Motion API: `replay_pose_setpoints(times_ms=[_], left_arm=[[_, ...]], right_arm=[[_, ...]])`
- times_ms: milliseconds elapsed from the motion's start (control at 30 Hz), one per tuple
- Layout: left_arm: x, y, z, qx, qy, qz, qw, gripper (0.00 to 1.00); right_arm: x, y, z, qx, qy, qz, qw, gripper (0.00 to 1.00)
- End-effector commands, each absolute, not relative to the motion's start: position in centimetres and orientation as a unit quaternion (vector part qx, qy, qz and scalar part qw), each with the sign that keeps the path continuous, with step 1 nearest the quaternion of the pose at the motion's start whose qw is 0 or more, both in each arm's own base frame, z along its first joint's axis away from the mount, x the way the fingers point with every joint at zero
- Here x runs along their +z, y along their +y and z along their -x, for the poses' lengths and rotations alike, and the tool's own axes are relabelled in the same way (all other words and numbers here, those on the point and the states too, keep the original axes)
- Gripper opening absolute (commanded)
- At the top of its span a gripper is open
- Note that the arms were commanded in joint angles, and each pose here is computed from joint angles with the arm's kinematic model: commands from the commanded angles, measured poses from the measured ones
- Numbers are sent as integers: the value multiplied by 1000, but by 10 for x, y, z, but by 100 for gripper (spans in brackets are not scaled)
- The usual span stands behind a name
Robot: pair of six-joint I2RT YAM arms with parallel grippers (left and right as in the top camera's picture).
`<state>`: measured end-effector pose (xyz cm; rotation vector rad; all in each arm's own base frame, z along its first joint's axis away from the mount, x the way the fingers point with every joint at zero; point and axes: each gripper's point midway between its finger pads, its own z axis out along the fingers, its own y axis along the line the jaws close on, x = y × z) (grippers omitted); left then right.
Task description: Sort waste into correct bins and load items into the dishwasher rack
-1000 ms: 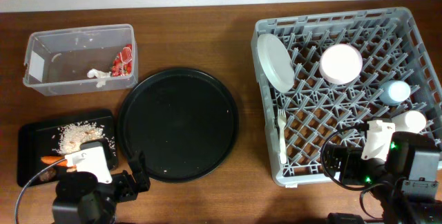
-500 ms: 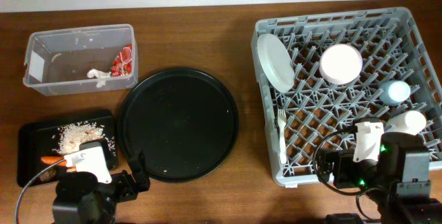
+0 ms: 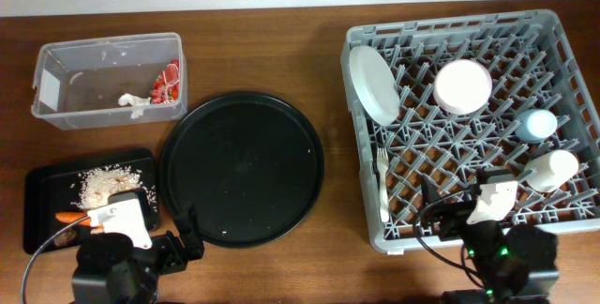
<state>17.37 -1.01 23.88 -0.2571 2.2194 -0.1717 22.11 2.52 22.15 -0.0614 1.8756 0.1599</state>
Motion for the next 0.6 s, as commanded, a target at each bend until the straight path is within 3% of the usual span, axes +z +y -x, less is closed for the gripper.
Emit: replay_pose_setpoints(times_ms=[0, 333, 567], left_arm=[[238, -8, -174, -67, 890, 111, 437, 99], [238, -8, -174, -67, 890, 111, 437, 99], [238, -8, -174, -67, 890, 111, 437, 99]], right_arm=[[213, 25, -226, 63, 774, 32, 630, 99], [188, 25, -242, 58, 703, 38, 707, 99], [169, 21, -246, -5, 710, 85, 699, 99]])
